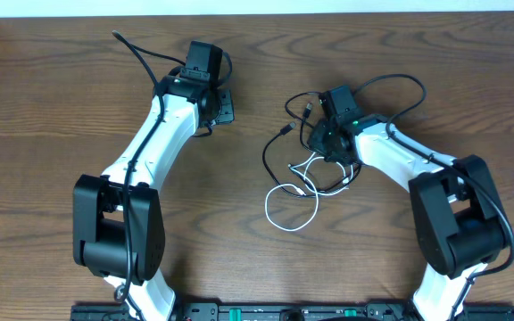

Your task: Untangle cables

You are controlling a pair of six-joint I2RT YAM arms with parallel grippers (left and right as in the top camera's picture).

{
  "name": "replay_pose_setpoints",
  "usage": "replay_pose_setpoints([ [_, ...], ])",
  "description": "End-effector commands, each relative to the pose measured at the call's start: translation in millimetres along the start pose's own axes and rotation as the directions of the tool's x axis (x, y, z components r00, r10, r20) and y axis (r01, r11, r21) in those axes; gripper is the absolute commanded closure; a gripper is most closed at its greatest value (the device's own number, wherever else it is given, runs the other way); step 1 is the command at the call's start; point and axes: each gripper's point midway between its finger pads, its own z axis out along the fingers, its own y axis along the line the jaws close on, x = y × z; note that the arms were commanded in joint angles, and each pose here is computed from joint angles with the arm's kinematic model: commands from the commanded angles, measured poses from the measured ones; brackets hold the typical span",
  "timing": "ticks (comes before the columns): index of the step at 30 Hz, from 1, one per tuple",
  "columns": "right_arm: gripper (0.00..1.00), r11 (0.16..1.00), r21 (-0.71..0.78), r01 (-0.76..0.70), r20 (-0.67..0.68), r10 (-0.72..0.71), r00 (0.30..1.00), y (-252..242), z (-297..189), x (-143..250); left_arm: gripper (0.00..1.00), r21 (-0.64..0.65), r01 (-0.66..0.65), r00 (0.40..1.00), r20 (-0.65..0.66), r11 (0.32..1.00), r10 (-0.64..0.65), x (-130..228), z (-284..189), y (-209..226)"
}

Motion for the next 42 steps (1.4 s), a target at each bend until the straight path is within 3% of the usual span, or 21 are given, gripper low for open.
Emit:
replay_pose_setpoints([
  [1,0.99,0.998,0.063,-0.029,-0.027,0.030,0.999,-14,22,14,0.59,-0.016,-0.012,1.000,-0.006,1.000,0.012,2,3,4],
  [6,0.99,1.000,0.027,0.009,-0.021,-0.009,1.000,-8,15,7,0.59,-0.016,-0.012,1.000,-0.006,1.000,0.012,2,3,4],
  [10,0.99,0.958,-0.188,0.218,-0.025,-0.226,0.974,34,-23,4,0.59,-0.016,-0.012,1.000,-0.005,1.000,0.012,2,3,4],
  [15,0.99,0.828,-0.336,0.449,0.214,-0.397,0.893,83,-110,-15,0.59,-0.016,-0.012,1.000,-0.006,1.000,0.012,2,3,4],
  [25,0.99,0.640,-0.370,0.673,0.605,-0.384,0.698,108,-284,-20,0.60,-0.016,-0.024,1.000,-0.007,1.000,0.024,2,1,4],
  [29,0.99,0.690,-0.289,0.663,0.645,-0.371,0.668,90,-300,-28,0.60,0.121,-0.116,0.992,-0.032,0.986,0.120,9,-3,-19],
  [30,0.90,0.716,-0.268,0.644,0.638,-0.368,0.676,82,-298,-31,0.60,0.187,-0.156,0.985,-0.038,0.970,0.166,13,-5,-29],
  [31,0.74,0.735,-0.253,0.629,0.625,-0.372,0.686,75,-295,-33,0.58,0.251,-0.183,0.979,-0.042,0.950,0.200,17,-8,-40],
  [32,0.67,0.752,-0.241,0.613,0.607,-0.376,0.700,66,-291,-34,0.58,0.298,-0.192,0.976,-0.046,0.935,0.215,20,-10,-48],
  [38,0.56,0.877,-0.178,0.447,0.484,-0.318,0.816,7,-266,-56,0.60,0.369,-0.216,0.949,-0.138,0.904,0.283,55,-14,-76],
  [42,0.43,0.918,-0.157,0.364,0.420,-0.271,0.866,-24,-256,-65,0.59,0.379,-0.266,0.917,-0.182,0.886,0.354,86,-7,-103],
])
